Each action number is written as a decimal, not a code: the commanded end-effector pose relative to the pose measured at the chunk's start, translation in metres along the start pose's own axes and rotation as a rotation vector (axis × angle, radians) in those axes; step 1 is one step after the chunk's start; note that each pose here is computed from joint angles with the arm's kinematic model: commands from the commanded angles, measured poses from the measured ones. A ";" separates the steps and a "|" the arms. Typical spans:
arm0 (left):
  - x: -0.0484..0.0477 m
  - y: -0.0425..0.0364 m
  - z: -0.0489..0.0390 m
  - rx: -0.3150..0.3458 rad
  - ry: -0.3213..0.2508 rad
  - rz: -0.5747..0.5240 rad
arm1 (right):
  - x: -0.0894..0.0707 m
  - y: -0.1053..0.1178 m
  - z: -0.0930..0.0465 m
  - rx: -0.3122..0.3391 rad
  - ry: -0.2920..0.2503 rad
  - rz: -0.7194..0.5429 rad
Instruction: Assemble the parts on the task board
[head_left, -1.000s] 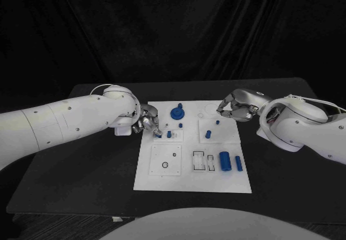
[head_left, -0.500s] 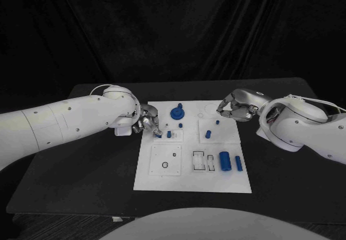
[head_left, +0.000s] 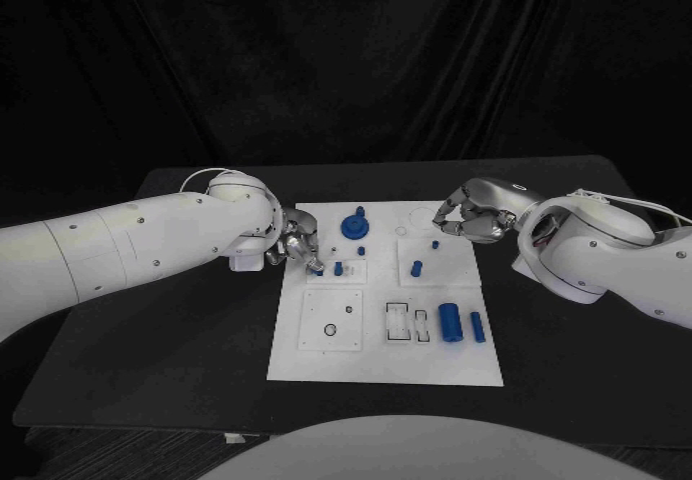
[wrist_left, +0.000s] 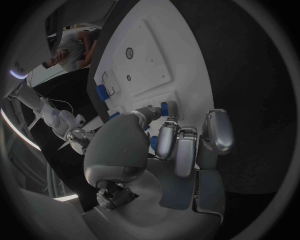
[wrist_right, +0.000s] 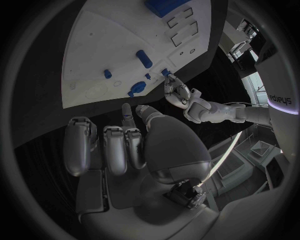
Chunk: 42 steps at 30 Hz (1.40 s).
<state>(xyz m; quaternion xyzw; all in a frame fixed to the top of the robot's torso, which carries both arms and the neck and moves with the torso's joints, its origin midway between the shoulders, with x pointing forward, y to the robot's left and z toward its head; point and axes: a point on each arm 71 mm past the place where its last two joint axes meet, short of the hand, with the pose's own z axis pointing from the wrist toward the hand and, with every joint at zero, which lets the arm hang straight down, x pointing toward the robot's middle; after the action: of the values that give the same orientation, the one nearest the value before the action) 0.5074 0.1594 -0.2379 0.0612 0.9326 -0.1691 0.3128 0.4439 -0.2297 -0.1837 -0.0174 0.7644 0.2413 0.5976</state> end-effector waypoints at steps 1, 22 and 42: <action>0.0047 0.0033 0.0022 -0.015 0.006 0.030 | 0.001 -0.001 0.000 0.008 -0.001 0.000; 0.0114 0.0003 0.0060 -0.008 0.018 0.031 | 0.005 -0.003 -0.001 0.015 0.012 0.002; 0.0122 0.0023 0.0060 -0.009 0.011 0.025 | 0.006 -0.003 -0.001 0.018 0.019 0.006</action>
<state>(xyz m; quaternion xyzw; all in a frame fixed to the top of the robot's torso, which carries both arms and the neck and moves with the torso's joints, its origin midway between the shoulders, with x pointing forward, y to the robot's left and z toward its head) 0.5068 0.1600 -0.2411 0.0636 0.9296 -0.1655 0.3231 0.4422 -0.2301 -0.1890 -0.0163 0.7692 0.2403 0.5919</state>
